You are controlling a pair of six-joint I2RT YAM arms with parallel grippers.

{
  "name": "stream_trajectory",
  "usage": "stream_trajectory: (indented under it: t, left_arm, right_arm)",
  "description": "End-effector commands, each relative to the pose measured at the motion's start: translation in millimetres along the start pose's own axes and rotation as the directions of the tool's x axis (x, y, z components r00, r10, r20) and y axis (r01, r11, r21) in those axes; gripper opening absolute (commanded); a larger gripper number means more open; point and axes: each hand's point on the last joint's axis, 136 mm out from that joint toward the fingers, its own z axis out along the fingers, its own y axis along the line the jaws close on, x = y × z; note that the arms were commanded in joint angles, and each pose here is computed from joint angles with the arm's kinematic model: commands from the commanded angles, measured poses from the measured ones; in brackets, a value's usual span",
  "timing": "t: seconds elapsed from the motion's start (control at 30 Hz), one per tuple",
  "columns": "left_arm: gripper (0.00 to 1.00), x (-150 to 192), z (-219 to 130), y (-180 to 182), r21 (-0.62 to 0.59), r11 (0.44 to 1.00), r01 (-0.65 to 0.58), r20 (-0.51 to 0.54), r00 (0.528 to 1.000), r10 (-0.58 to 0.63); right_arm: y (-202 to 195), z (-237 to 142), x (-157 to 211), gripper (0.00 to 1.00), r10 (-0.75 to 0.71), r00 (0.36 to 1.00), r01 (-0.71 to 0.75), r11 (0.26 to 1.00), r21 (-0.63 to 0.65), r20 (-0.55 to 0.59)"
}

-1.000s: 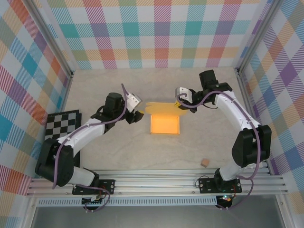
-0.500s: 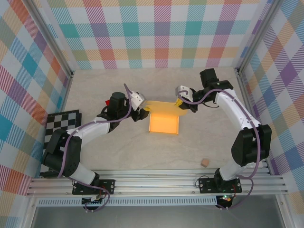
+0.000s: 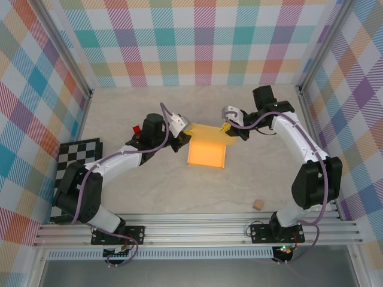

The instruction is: Fold the paper box

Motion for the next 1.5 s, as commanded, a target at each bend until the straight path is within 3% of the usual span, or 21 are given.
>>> stream_trajectory:
  t: [0.0, 0.07, 0.2, 0.23, 0.27, 0.3, 0.37, 0.53, 0.6, 0.77, 0.93, 1.07, 1.47]
  left_arm:
    - [0.08, -31.5, 5.7, -5.0, -0.003, 0.999, 0.032, 0.063, 0.997, -0.032]
    - [0.04, -34.8, 8.7, -0.8, -0.033, 0.996, 0.078, 0.068, 0.995, -0.075]
    - [0.00, -31.5, 14.3, 18.4, -0.162, 0.967, 0.197, 0.058, 0.980, -0.190]
    - [0.00, -28.1, 14.7, 20.3, -0.182, 0.963, 0.200, 0.052, 0.980, -0.193]
    - [0.00, -23.0, 15.0, 20.6, -0.192, 0.963, 0.190, 0.043, 0.982, -0.185]
    - [0.00, -18.4, 14.6, 20.8, -0.199, 0.965, 0.172, 0.030, 0.985, -0.169]
    - [0.00, -9.7, 13.9, 18.1, -0.195, 0.972, 0.129, 0.001, 0.991, -0.132]
    - [0.00, 10.3, 12.4, 13.6, -0.184, 0.982, 0.053, -0.084, 0.994, -0.069]
    - [0.00, 10.8, 11.0, 11.0, -0.172, 0.984, 0.039, -0.085, 0.995, -0.054]
    - [0.00, 6.9, 11.1, 2.5, -0.122, 0.992, 0.014, -0.077, 0.997, -0.024]
    - [0.00, 2.5, 5.3, -21.2, -0.001, 0.999, -0.038, -0.044, 0.998, 0.038]
    - [0.00, 0.8, -2.3, -33.1, 0.048, 0.996, -0.072, -0.023, 0.997, 0.074]
    - [0.00, -16.1, -14.1, -41.0, 0.064, 0.993, -0.098, 0.041, 0.995, 0.096]
  right_arm:
    - [-1.4, 1.3, -12.3, 0.04, 0.039, 0.998, -0.039, 0.999, 0.003, 0.050]
    - [-7.8, 2.5, -9.1, 0.05, 0.062, 0.997, -0.063, 0.997, 0.036, 0.041]
    - [-29.5, 2.6, -4.3, 0.24, 0.168, 0.985, -0.171, 0.976, 0.135, 0.034]
    - [-32.7, 1.2, -3.7, 0.33, 0.200, 0.979, -0.203, 0.967, 0.151, 0.036]
    - [-37.1, -1.0, -3.5, 0.34, 0.232, 0.972, -0.235, 0.956, 0.174, 0.042]
    - [-42.9, -6.1, -2.6, 0.36, 0.277, 0.959, -0.284, 0.937, 0.203, 0.062]
    - [-57.3, -20.7, 2.5, 0.52, 0.364, 0.925, -0.380, 0.879, 0.289, 0.110]
    - [-73.5, -69.3, 26.5, 0.60, 0.516, 0.806, -0.592, 0.700, 0.400, 0.290]
    - [-65.3, -66.1, 41.2, 0.60, 0.487, 0.824, -0.566, 0.726, 0.391, 0.288]
    - [-34.0, -32.4, 61.7, 0.60, 0.288, 0.927, -0.348, 0.900, 0.264, 0.239]
    - [-34.2, -20.0, 58.9, 0.60, 0.174, 0.953, -0.221, 0.960, 0.175, 0.247]
    - [-41.4, -14.3, 69.9, 0.60, 0.145, 0.966, -0.179, 0.973, 0.149, 0.215]
    - [-36.7, -8.9, 68.3, 0.57, 0.145, 0.953, -0.160, 0.987, 0.035, 0.266]
